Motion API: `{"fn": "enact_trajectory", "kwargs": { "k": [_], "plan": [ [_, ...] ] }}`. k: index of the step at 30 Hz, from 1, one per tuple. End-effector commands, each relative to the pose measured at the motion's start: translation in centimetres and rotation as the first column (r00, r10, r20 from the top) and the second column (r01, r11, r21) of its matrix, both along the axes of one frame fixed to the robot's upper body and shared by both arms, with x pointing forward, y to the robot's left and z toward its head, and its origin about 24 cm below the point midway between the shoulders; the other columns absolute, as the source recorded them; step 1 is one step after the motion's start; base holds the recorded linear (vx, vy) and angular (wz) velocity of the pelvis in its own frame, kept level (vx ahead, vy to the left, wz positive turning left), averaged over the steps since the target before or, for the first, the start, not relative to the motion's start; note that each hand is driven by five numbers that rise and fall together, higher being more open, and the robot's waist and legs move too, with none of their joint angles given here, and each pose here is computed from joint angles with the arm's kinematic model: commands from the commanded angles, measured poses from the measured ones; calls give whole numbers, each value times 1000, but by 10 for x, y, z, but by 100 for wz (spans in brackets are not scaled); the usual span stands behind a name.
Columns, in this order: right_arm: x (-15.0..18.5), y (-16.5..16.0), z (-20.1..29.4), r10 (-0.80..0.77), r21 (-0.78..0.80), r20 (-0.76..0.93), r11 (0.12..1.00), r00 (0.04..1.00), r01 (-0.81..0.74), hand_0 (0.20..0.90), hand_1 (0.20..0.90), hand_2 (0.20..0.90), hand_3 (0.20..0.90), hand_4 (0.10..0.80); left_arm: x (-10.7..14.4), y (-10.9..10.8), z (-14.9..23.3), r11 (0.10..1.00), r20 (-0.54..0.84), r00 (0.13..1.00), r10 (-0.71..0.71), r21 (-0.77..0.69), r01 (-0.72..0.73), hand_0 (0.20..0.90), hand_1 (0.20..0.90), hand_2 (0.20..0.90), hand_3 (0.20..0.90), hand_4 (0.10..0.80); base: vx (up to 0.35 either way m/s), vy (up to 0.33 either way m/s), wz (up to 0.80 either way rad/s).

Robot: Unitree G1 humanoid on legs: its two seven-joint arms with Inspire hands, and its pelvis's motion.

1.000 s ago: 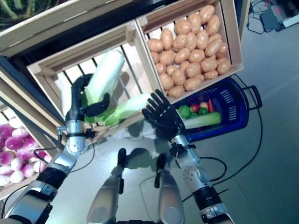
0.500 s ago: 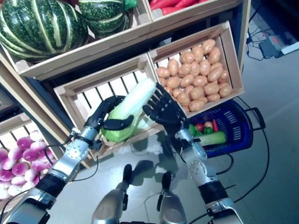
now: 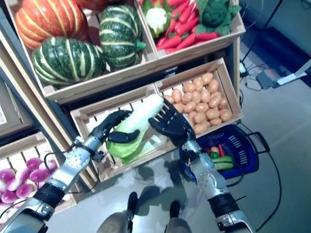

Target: Put vegetables into the basket

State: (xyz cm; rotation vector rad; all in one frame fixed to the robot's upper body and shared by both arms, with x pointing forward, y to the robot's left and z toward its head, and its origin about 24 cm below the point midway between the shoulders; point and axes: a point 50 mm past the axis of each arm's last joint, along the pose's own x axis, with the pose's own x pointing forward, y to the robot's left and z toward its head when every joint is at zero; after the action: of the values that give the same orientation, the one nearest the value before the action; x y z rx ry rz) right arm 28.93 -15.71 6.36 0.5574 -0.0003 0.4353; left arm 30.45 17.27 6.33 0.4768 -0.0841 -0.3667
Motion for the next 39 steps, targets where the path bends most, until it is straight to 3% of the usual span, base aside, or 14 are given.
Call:
{"fn": "enact_trajectory", "kwargs": {
  "k": [1,9,17,30,39],
  "plan": [
    [-6,49,40,208,123,221,963,953,-238,900,900,900,900,800,-8,-44,1,963,21,966,-258,81,255,300,300,300,300,400,52,2,-2],
    [-11,61,45,222,193,252,942,942,-274,900,900,900,900,800,-10,-43,-16,930,-69,963,-259,251,268,300,300,300,300,400,39,7,-3],
    [-12,65,43,176,232,229,945,958,-229,900,900,900,900,800,-8,-37,-10,873,105,973,-207,468,135,300,300,300,300,400,3,3,-1],
    [-2,53,35,-22,244,128,970,991,-10,900,900,900,900,800,-9,-38,-2,852,246,951,-189,523,34,300,300,300,300,400,0,0,0],
    [6,43,31,-247,345,-35,906,968,243,900,900,900,900,800,-10,-41,-3,861,276,947,-162,509,-1,300,300,300,300,400,0,0,0]
  ]
}}
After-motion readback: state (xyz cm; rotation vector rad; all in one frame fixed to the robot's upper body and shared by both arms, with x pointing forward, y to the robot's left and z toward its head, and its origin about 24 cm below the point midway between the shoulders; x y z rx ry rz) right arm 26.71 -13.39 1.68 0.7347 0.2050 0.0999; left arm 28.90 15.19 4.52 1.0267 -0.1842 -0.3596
